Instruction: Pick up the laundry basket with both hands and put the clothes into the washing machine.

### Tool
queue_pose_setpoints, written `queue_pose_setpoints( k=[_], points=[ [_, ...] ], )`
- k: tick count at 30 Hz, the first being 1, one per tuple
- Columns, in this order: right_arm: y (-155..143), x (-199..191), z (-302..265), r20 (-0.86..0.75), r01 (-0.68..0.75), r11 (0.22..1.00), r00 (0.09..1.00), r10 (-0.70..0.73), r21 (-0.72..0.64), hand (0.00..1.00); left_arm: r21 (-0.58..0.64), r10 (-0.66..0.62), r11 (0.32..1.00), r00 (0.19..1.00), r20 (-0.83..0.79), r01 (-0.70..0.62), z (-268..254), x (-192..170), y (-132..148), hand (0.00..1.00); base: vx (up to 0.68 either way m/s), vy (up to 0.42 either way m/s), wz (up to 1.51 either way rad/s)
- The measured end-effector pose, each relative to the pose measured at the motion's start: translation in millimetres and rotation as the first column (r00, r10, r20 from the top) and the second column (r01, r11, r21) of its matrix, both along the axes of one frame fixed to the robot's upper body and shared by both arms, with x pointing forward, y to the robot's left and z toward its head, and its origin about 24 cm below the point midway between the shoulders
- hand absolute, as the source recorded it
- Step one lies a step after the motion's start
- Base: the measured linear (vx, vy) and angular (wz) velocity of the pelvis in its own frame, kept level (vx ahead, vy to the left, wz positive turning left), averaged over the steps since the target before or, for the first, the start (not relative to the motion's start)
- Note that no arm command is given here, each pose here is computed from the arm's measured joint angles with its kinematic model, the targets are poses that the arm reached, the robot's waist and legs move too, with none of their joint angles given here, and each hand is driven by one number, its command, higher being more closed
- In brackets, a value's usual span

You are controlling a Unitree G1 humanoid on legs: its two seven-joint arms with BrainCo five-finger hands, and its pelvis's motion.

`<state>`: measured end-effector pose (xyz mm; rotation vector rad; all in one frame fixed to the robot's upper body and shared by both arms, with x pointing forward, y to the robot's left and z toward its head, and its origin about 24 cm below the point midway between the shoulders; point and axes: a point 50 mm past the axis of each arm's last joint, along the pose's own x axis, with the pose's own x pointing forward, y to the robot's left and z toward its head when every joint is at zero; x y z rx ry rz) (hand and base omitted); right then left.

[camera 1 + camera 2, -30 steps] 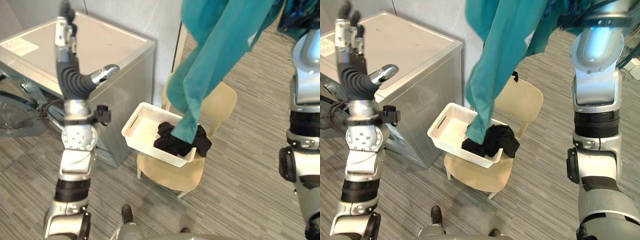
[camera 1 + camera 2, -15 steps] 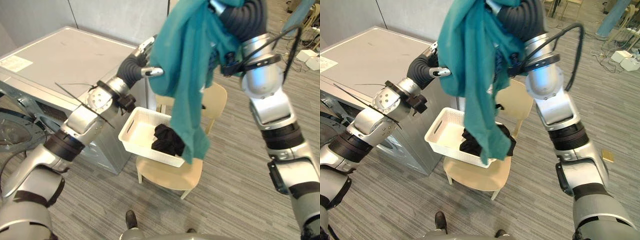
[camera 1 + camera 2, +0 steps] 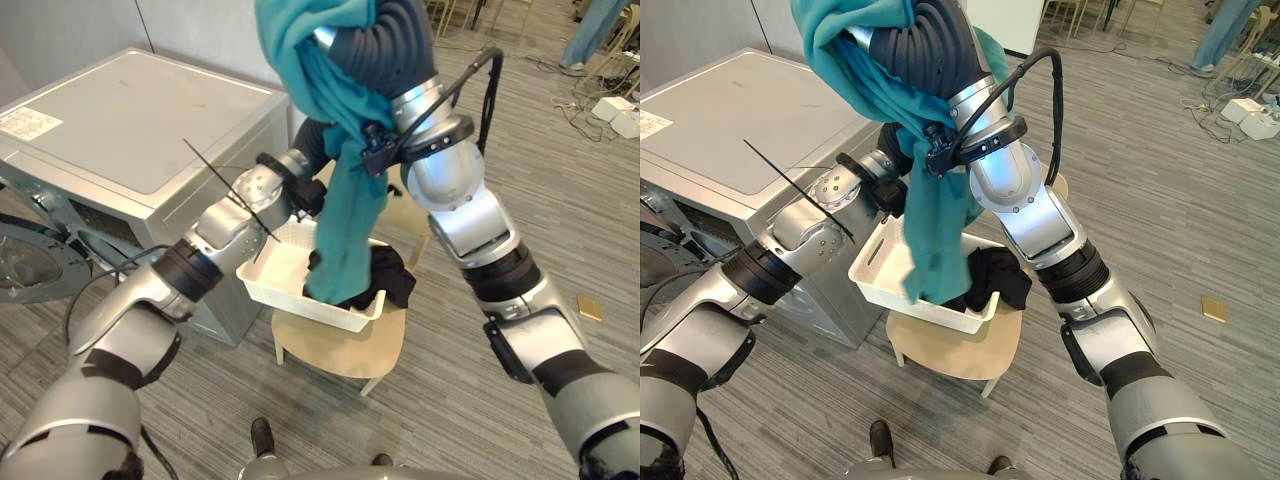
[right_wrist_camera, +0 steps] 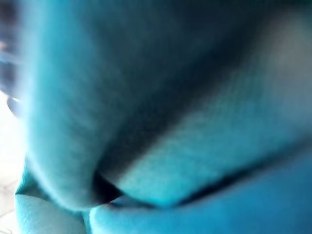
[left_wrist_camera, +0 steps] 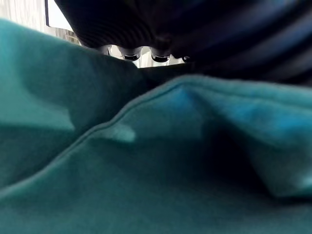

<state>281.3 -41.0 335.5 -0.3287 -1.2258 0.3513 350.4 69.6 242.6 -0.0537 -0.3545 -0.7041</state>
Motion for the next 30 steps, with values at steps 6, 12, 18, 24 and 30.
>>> queue_pose_setpoints(
  k=[6,12,18,24,30],
  points=[
    [0.5,-0.1,0.0,0.000,-0.004,1.000,1.000,0.004,-0.011,1.00,0.099,-0.014,0.995,0.999,0.044,0.009,-2.0,0.5,-7.2,1.00,0.00,0.000,0.00],
    [1.5,-0.4,0.1,-0.001,-0.011,1.000,1.000,0.011,-0.022,1.00,0.151,-0.038,0.988,0.994,0.104,0.023,-2.1,-2.4,-12.7,1.00,0.00,0.000,0.00],
    [-2.8,-0.5,4.4,0.023,0.020,1.000,1.000,-0.020,0.000,0.00,0.106,0.028,0.993,0.979,0.204,-0.050,4.5,-4.1,-14.2,1.00,0.00,0.000,0.00],
    [-9.6,0.3,9.6,0.023,0.031,0.998,0.999,-0.032,0.048,0.00,0.019,0.141,0.989,0.965,0.222,-0.149,2.1,-1.7,-3.8,1.00,0.00,0.000,0.00],
    [-53.7,-5.3,-15.5,-0.030,0.116,0.978,0.993,-0.112,0.175,0.00,-0.113,0.327,0.944,0.927,0.181,-0.311,-8.4,-2.6,39.5,1.00,0.01,0.001,-0.02]
  ],
)
